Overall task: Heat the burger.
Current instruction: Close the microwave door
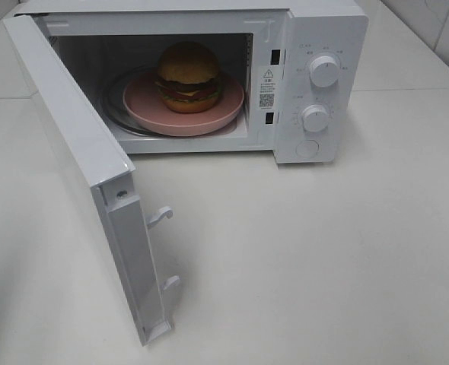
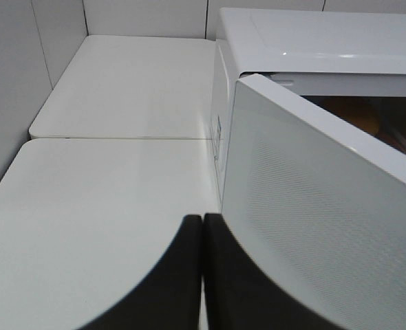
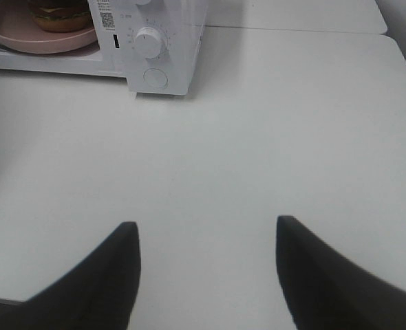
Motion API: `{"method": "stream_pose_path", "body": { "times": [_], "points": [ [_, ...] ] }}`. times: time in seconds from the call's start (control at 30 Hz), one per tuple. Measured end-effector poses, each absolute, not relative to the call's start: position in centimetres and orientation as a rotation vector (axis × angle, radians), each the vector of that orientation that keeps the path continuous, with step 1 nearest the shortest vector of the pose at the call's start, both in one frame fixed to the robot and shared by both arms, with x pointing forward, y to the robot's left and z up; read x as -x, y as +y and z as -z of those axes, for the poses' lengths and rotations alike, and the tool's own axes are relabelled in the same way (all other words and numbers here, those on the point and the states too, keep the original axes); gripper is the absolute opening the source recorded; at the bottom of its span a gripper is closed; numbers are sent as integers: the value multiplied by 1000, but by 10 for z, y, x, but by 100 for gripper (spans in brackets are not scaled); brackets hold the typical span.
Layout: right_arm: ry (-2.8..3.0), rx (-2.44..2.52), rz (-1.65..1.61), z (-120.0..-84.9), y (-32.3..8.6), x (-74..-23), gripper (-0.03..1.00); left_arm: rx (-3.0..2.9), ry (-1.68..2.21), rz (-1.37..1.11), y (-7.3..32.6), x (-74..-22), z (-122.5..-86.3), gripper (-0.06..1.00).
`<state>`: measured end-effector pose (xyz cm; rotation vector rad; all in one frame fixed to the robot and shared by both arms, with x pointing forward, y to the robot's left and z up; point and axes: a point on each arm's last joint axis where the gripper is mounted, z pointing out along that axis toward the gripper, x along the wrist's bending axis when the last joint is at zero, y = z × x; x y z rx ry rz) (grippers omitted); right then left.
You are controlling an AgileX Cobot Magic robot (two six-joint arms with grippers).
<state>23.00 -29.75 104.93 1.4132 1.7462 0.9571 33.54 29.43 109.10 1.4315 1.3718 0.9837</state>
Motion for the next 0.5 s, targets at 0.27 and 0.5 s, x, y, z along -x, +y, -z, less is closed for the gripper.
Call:
{"method": "stream_pose_path", "body": {
  "times": [0.27, 0.5],
  "points": [
    [1746, -1413, -957, -1049, -298, -230, 57, -1588, 1391, -966, 293, -388, -1071, 0],
    [1746, -1413, -957, -1049, -298, -230, 57, -1654, 1423, -928, 291, -420, -1051, 0]
  ]
}}
